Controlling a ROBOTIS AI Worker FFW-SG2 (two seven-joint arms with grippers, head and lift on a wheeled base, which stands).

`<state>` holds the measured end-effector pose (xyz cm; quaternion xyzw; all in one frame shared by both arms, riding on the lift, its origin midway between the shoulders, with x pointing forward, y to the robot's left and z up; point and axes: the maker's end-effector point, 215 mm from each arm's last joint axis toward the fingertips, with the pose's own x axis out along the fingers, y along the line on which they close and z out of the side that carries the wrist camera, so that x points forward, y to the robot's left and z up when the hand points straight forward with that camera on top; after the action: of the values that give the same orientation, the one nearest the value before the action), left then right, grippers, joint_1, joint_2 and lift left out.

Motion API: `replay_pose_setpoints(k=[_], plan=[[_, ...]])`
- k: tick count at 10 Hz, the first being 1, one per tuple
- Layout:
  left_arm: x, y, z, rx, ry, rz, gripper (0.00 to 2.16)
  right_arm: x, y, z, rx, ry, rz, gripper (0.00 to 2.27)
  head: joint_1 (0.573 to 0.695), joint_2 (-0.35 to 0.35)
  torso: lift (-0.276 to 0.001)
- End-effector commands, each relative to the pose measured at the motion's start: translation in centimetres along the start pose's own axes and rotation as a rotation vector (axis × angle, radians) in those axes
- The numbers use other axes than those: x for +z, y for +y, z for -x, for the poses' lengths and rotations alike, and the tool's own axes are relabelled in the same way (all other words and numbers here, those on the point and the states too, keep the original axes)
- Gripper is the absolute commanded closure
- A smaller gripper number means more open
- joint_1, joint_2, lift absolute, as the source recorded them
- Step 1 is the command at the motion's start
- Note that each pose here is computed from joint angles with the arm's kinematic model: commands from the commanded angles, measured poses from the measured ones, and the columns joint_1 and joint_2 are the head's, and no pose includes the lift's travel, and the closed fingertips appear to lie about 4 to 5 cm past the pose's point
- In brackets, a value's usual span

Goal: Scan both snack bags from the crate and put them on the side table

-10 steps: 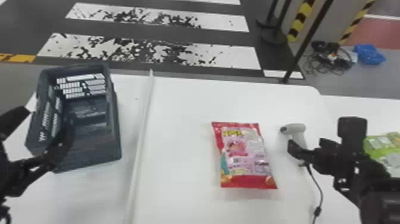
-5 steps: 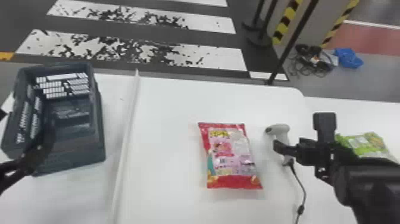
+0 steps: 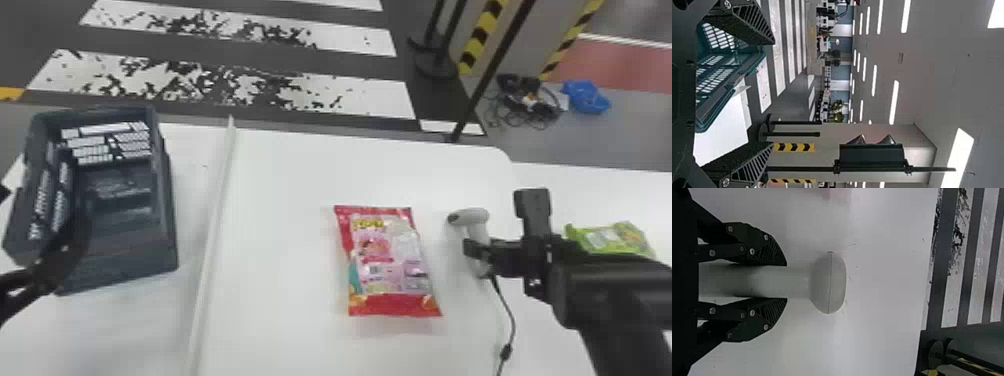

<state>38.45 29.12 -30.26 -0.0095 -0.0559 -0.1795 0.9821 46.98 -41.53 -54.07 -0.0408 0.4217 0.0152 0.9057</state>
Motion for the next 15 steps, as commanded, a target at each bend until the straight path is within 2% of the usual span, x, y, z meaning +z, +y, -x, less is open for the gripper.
replay_pose_setpoints(k=[1, 3, 4, 7, 10, 15], plan=[[0.1, 0.0, 0.0, 0.000, -0.002, -0.002, 0.09, 0.1, 0.1, 0.2, 0.002, 0.000, 0.003, 2.26, 0.695, -0.163, -0.087], [0.2, 0.1, 0.0, 0.001, -0.003, -0.002, 0.09, 0.7, 0.4, 2.3, 0.000, -0.006, -0.012, 2.26, 0.695, -0.162, -0.087], [0.2, 0.1, 0.0, 0.001, -0.004, -0.001, 0.09, 0.7, 0.9, 4.5, -0.003, 0.003, -0.017, 2.26, 0.695, -0.162, -0.087], [0.2, 0.0, -0.2, -0.001, -0.005, 0.000, 0.09, -0.7, 5.7, 11.4, 0.039, 0.054, -0.010, 2.26, 0.695, -0.134, -0.087], [-0.1, 0.1, -0.1, 0.001, 0.000, 0.003, 0.09, -3.1, 11.8, 15.8, 0.118, 0.115, 0.021, 2.26, 0.695, -0.068, -0.087], [-0.4, 0.2, -0.2, 0.003, 0.002, 0.008, 0.09, -4.3, 19.3, 17.6, 0.212, 0.145, 0.127, 2.26, 0.695, 0.067, -0.087]])
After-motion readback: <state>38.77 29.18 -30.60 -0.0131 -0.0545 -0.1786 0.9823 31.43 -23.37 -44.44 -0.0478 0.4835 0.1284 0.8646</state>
